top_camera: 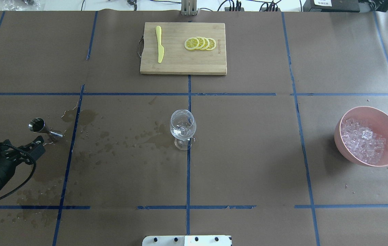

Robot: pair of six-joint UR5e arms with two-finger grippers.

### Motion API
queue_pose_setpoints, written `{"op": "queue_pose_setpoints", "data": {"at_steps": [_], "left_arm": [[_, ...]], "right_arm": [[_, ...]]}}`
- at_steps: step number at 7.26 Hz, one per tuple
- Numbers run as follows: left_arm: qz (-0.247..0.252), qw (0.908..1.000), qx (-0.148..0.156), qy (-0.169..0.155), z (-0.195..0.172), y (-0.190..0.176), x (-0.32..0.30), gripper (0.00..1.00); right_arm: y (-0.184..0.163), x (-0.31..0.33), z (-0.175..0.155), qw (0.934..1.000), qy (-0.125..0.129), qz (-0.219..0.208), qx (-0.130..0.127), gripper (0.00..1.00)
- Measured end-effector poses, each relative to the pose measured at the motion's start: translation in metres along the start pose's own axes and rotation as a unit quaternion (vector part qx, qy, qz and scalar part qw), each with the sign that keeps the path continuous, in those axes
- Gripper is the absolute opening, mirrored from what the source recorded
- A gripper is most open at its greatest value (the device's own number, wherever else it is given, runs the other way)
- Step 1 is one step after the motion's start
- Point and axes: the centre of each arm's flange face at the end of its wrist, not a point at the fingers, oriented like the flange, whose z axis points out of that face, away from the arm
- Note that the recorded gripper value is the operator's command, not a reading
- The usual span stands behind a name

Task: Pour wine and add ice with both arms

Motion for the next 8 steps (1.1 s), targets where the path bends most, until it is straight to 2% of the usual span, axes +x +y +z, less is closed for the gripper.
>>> {"op": "queue_pose_setpoints", "data": {"at_steps": [2,3,6,8], "left_arm": [[-0.005,0.9986,0.052,0.011,0.032,0.039,-0.014,0.99],[-0.005,0.9975,0.069,0.015,0.048,0.057,-0.023,0.99],[-0.005,0.9942,0.107,0.017,0.078,0.085,-0.013,0.98],[-0.004,0.9927,0.120,0.016,0.089,0.096,-0.004,0.98]], "right_arm": [[-0.004,-0.003,0.000,1.0000,0.000,-0.002,0.000,1.00],[-0.005,-0.003,0.000,1.0000,0.000,-0.001,0.000,1.00],[-0.005,-0.003,0.001,1.0000,0.000,-0.001,-0.001,1.00],[-0.005,-0.003,0.001,1.0000,0.000,-0.001,-0.001,1.00]]}}
